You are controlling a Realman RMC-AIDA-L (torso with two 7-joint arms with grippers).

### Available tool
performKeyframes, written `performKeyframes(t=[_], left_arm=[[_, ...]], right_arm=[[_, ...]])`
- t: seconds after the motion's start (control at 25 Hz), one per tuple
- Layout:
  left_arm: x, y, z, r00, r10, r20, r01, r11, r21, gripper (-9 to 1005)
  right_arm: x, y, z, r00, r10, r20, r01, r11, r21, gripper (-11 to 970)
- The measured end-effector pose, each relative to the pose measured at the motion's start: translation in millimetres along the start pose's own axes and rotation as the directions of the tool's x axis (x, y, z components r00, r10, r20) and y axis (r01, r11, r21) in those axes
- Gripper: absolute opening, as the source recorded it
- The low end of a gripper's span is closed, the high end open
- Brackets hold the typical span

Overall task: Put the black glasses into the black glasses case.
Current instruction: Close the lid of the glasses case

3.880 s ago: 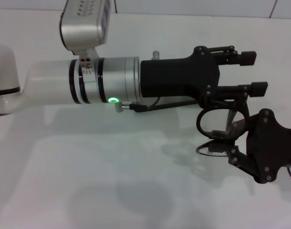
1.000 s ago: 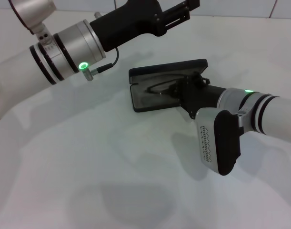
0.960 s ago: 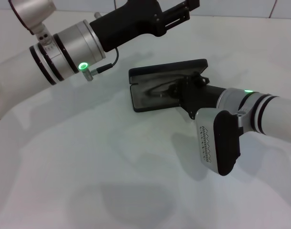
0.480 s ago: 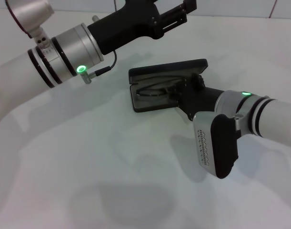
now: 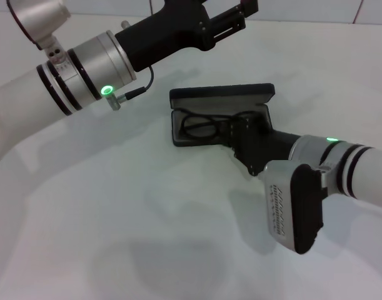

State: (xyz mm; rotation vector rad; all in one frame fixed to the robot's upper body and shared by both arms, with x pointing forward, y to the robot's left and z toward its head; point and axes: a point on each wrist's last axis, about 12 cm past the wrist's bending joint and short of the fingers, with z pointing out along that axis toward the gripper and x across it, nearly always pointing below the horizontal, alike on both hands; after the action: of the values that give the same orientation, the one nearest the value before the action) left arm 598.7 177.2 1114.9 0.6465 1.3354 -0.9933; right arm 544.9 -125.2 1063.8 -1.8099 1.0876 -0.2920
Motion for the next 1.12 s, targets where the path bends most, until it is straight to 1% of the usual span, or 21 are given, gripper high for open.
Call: performKeyframes(t=[0.12,0.28,0.4,0.48,0.56,0.64,0.72,0.76,0.84,0.92,1.0,1.04,1.12], left_arm=[[0.3,-0.1,-0.5,1.000,-0.003,0.000,0.003,1.000,-0.001,701],[0.5,0.1,-0.8,1.000,-0.004,-0.001,0.004,1.000,-0.002,701],[1.7,-0.1,-2.4,1.000,-0.014,-0.005,0.014,1.000,-0.005,701],[3.3,0.3,-3.7,1.000,-0.027,-0.014,0.026,1.000,-0.011,701],[6.0,3.6,-5.5,0.998,-0.056,-0.042,0.055,0.998,-0.035,701],[7.6,6.8,-5.5,0.995,-0.076,-0.066,0.072,0.996,-0.055,701],[9.2,11.3,-4.0,0.990,-0.096,-0.099,0.088,0.993,-0.082,701],[10.2,13.0,-3.3,0.988,-0.100,-0.116,0.089,0.992,-0.093,701],[12.1,16.0,-2.0,0.984,-0.101,-0.150,0.084,0.990,-0.110,702],[13.5,20.4,0.5,0.976,-0.096,-0.195,0.071,0.989,-0.131,702],[14.8,23.5,6.0,0.967,-0.088,-0.238,0.054,0.988,-0.144,702],[16.1,25.1,10.4,0.959,-0.084,-0.270,0.044,0.987,-0.152,702],[18.1,27.4,16.9,0.943,-0.087,-0.321,0.035,0.986,-0.165,702]], right_arm=[[-0.6,-2.0,-5.5,0.999,0.025,0.031,-0.024,1.000,-0.014,135],[6.0,-8.0,-13.2,0.996,0.075,0.044,-0.074,0.997,-0.011,135],[11.3,-11.7,-25.6,0.981,0.160,0.107,-0.156,0.987,-0.049,136],[17.0,-18.0,-37.9,0.953,0.244,0.181,-0.232,0.969,-0.086,136],[23.3,-22.2,-52.5,0.913,0.316,0.259,-0.291,0.948,-0.133,136],[38.1,-21.6,-74.8,0.853,0.402,0.333,-0.355,0.915,-0.193,136],[50.1,-16.2,-91.2,0.805,0.463,0.370,-0.399,0.885,-0.239,137],[57.9,-10.6,-102.5,0.767,0.507,0.393,-0.432,0.861,-0.269,138],[70.8,-2.9,-122.4,0.695,0.573,0.435,-0.494,0.819,-0.292,139],[84.2,5.3,-143.4,0.608,0.631,0.482,-0.570,0.769,-0.289,140],[95.0,14.0,-162.1,0.533,0.662,0.528,-0.638,0.724,-0.263,142],[98.4,17.9,-168.9,0.508,0.666,0.546,-0.661,0.708,-0.249,142],[107.3,30.7,-183.5,0.446,0.679,0.583,-0.739,0.647,-0.188,143]])
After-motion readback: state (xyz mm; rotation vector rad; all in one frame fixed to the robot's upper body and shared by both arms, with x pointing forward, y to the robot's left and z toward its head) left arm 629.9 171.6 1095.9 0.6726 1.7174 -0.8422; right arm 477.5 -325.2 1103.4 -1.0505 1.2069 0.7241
